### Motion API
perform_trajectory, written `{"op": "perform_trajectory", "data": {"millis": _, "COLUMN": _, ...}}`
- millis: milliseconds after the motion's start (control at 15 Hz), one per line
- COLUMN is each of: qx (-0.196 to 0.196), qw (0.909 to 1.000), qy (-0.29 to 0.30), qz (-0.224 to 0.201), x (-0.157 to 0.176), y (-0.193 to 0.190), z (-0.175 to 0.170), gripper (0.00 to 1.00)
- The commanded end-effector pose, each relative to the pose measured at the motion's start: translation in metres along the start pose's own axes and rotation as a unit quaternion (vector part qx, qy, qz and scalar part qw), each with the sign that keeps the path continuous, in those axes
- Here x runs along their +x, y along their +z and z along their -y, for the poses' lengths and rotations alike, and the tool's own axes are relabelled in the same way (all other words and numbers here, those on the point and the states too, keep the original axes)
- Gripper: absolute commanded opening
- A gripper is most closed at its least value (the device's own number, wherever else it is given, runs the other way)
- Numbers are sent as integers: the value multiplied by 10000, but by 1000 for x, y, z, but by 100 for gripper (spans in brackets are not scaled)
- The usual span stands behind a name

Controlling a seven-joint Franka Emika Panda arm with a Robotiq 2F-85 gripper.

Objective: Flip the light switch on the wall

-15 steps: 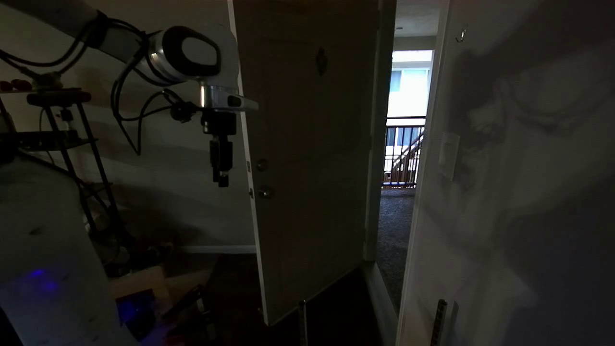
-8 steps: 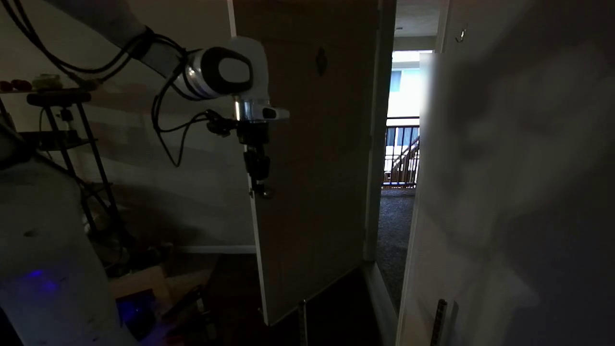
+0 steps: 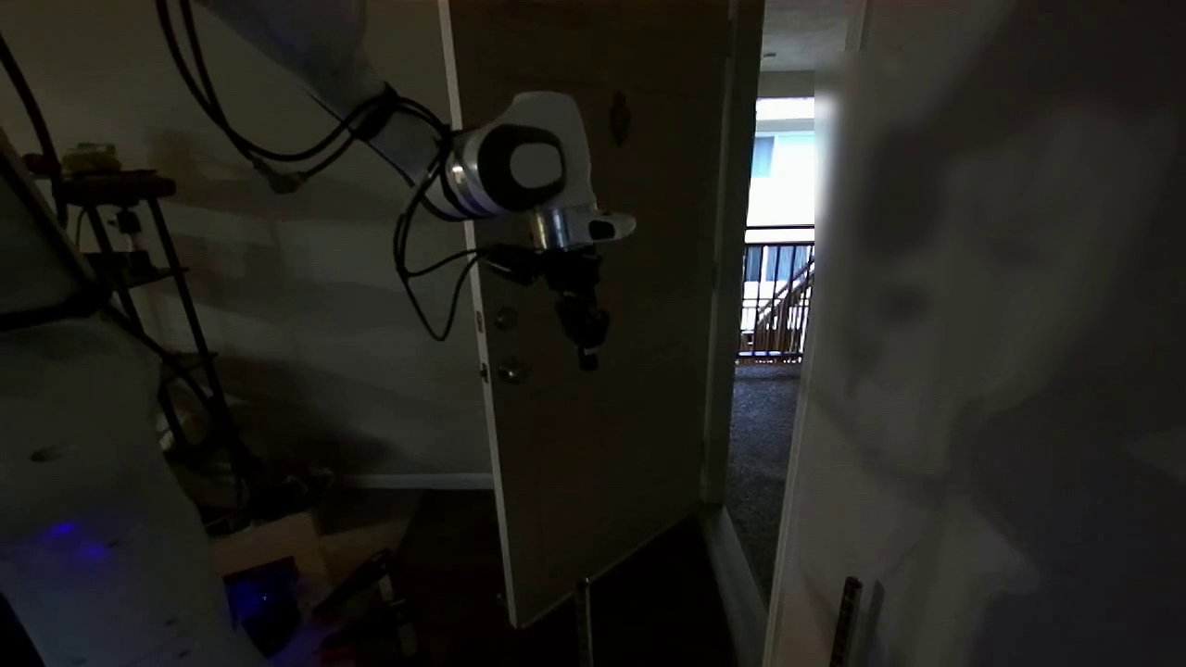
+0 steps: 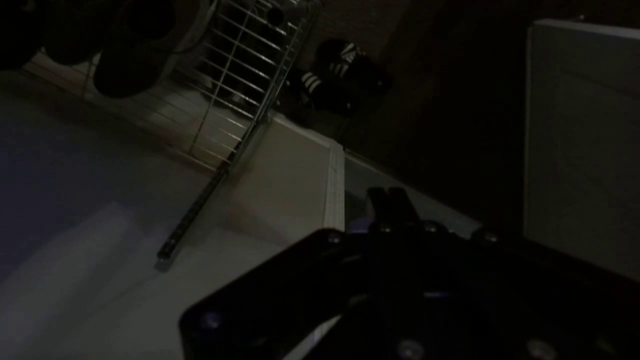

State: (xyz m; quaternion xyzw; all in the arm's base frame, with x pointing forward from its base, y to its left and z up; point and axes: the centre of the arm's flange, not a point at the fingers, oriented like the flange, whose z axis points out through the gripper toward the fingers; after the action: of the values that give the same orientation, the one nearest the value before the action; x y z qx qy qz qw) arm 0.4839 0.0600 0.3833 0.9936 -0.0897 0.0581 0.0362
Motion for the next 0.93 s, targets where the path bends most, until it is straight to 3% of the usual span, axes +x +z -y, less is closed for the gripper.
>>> {"op": "perform_trajectory", "data": {"millis": 0, "qx": -81, "qw": 9985, "qy": 127, "qz": -527, "x": 35, "y": 10, "z": -7, "gripper": 7}}
{"op": "perform_trajectory", "data": {"millis": 533, "qx": -248, "qw": 9796, "qy": 447, "qz": -1943, "x": 96, "y": 12, "z": -34, "gripper": 6}}
{"op": "perform_trajectory", "data": {"millis": 867, "qx": -448, "qw": 9652, "qy": 730, "qz": -2473, "x": 128, "y": 7, "z": -48, "gripper": 5}}
